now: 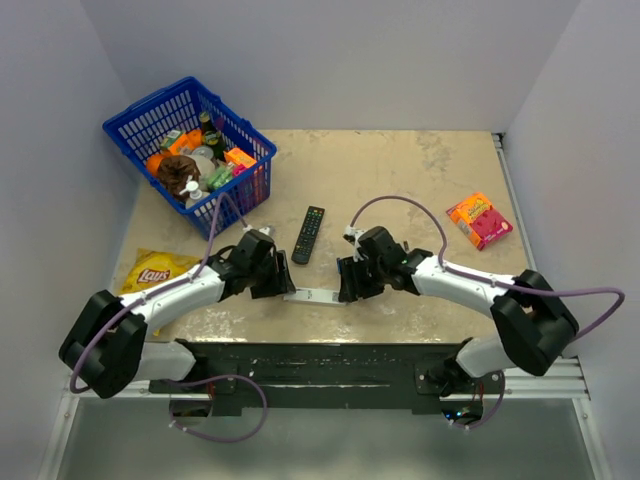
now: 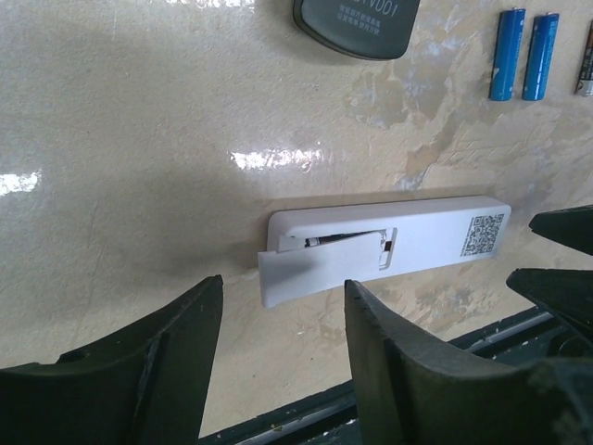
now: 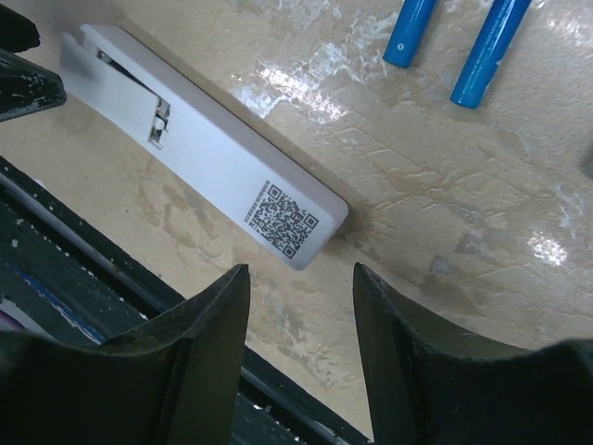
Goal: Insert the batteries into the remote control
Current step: Load the battery cover into the remote control.
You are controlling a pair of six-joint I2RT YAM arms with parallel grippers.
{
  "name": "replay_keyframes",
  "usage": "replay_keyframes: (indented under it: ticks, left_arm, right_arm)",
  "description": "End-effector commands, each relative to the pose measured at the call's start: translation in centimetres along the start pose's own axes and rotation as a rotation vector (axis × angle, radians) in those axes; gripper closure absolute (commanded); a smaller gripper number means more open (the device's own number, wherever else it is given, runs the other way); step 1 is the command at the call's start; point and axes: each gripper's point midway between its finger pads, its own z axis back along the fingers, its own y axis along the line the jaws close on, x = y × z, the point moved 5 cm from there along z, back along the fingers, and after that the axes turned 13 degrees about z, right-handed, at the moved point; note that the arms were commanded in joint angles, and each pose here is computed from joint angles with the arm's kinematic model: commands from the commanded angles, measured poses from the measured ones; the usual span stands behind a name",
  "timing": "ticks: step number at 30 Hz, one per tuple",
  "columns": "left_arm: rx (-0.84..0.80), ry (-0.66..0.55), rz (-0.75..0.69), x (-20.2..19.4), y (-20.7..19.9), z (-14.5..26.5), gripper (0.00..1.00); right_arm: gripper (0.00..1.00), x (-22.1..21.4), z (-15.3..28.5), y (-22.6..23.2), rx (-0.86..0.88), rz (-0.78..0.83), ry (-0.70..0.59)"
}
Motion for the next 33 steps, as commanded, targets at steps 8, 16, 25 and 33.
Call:
replay_keyframes:
  ticks: [8,16,25,33]
  left_arm:
    - [0.014,0.006,-0.058,0.3,0.3,-0.4,0.41]
    - [0.011,0.04,-0.087,0.0,0.3,-0.6,0.41]
    - [0.009,0.052,-0.103,0.0,0.2,-0.7,0.41]
    - [-0.006,0.062,-0.117,0.1,-0.3,-0.9,0.42]
  right_arm:
    - [0.5,0.3,-1.6,0.1,0.032,-0.038,-0.019]
    - [0.5,0.3,-1.8,0.0,0.032,-0.018,-0.013]
    - [0.49,0.4,-2.0,0.0,0.041,-0.002,-0.007]
    - [0.49,0.8,-2.0,0.0,0.043,0.01,-0.008]
